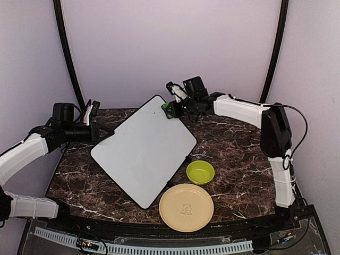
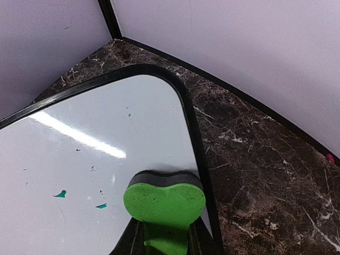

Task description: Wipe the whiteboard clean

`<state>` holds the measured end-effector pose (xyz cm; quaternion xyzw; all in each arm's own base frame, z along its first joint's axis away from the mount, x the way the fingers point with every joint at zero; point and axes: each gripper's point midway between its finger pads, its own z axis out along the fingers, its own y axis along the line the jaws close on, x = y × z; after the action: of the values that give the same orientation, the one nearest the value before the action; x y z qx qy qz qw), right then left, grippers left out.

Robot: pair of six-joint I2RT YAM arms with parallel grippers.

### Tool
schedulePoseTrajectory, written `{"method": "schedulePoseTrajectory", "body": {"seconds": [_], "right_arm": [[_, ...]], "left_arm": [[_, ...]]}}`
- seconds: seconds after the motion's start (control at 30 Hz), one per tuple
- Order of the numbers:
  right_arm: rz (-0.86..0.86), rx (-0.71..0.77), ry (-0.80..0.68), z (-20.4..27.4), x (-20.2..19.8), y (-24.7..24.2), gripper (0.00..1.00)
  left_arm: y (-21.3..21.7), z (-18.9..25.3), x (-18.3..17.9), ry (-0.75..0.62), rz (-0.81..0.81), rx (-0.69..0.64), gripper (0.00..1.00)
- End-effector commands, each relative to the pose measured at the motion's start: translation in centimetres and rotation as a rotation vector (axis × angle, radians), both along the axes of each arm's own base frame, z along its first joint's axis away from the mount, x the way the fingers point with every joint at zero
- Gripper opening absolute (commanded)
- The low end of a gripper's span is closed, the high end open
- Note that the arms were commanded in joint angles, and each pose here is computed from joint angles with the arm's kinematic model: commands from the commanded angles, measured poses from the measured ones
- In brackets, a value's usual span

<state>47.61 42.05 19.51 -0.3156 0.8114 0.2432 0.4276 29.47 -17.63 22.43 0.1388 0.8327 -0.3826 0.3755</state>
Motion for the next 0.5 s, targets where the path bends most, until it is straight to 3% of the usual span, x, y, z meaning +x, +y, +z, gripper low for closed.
{"method": "schedulePoseTrajectory", "body": {"seconds": [0.0,0.23,0.47], "right_arm": [[0.044,-0.007,0.078,-2.3,-1.6,0.3,0.00],[0.192,0.004,0.087,-2.1,-6.6,5.0,0.00],[0.230,-0.041,0.073,-2.1,-9.8,7.4,0.00]], "left_arm": [[-2.6,2.2,-2.7,-0.134,-0.219,-0.005,0.00],[-2.6,2.2,-2.6,-0.134,-0.220,-0.006,0.00],[-2.6,2.4,-2.7,-0.138,-0.221,-0.004,0.00]]}}
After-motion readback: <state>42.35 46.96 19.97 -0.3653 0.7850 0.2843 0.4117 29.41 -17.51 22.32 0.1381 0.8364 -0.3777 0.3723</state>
